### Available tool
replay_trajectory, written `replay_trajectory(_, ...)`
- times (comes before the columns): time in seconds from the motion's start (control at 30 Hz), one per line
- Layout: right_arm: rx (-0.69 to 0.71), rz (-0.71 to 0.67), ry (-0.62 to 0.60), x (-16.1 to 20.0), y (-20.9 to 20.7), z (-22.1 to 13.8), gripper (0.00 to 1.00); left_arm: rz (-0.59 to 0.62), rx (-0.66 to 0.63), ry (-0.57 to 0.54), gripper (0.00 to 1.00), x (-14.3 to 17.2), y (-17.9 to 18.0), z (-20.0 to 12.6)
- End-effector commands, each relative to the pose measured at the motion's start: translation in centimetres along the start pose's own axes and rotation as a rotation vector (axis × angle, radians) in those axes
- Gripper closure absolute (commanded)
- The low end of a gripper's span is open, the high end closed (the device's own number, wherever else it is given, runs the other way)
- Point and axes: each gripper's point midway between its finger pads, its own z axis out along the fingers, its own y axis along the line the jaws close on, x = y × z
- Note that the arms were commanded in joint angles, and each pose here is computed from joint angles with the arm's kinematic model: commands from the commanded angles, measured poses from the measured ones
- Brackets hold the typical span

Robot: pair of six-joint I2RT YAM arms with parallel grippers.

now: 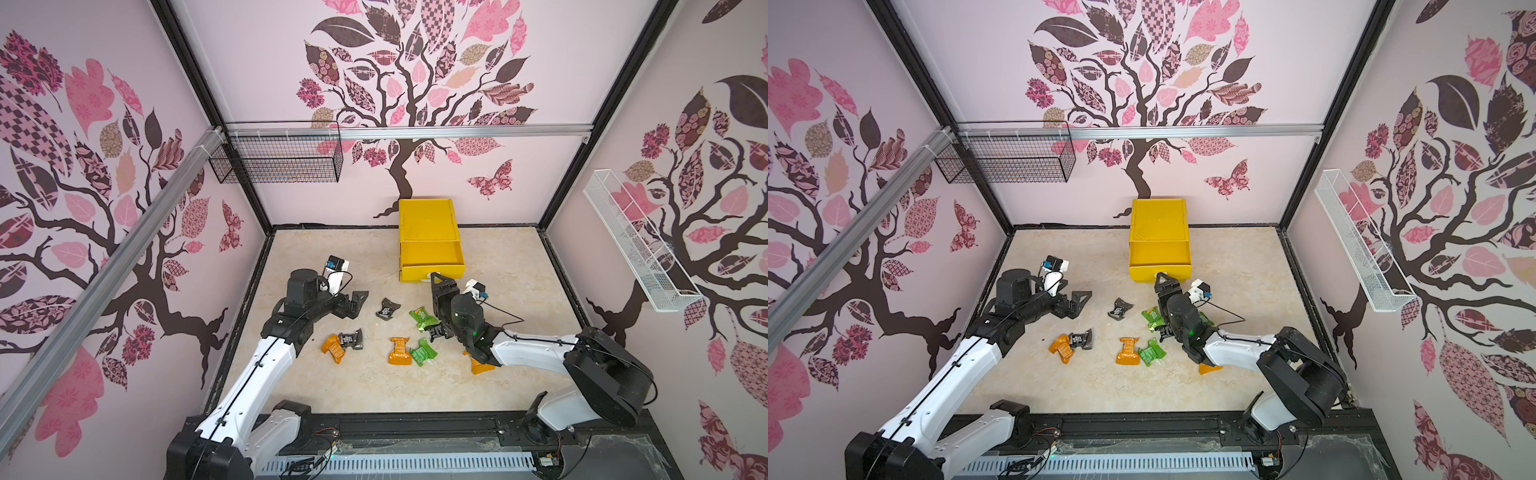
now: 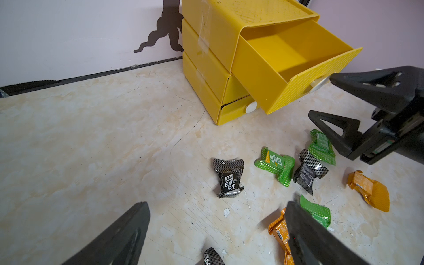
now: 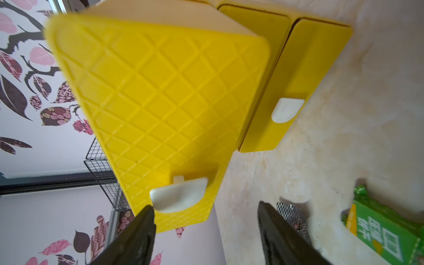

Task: Place the cookies into the drawer by color
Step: Open the drawer in the storage box.

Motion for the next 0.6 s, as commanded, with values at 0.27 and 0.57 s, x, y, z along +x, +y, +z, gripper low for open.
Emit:
replay_trajectory(0.27,0.042,-0.316,0.017,-2.1,1.2,-5.0,0.16,-0.008,0.055,0.027,0.03,0.9,-1.3,1.0)
replay_trajectory(0.57,0.051,-0.800,0.062,-4.1,3.5,-9.1,0.04,-0.088,0.089,0.114,0.03,3.4,-2.3,3.8)
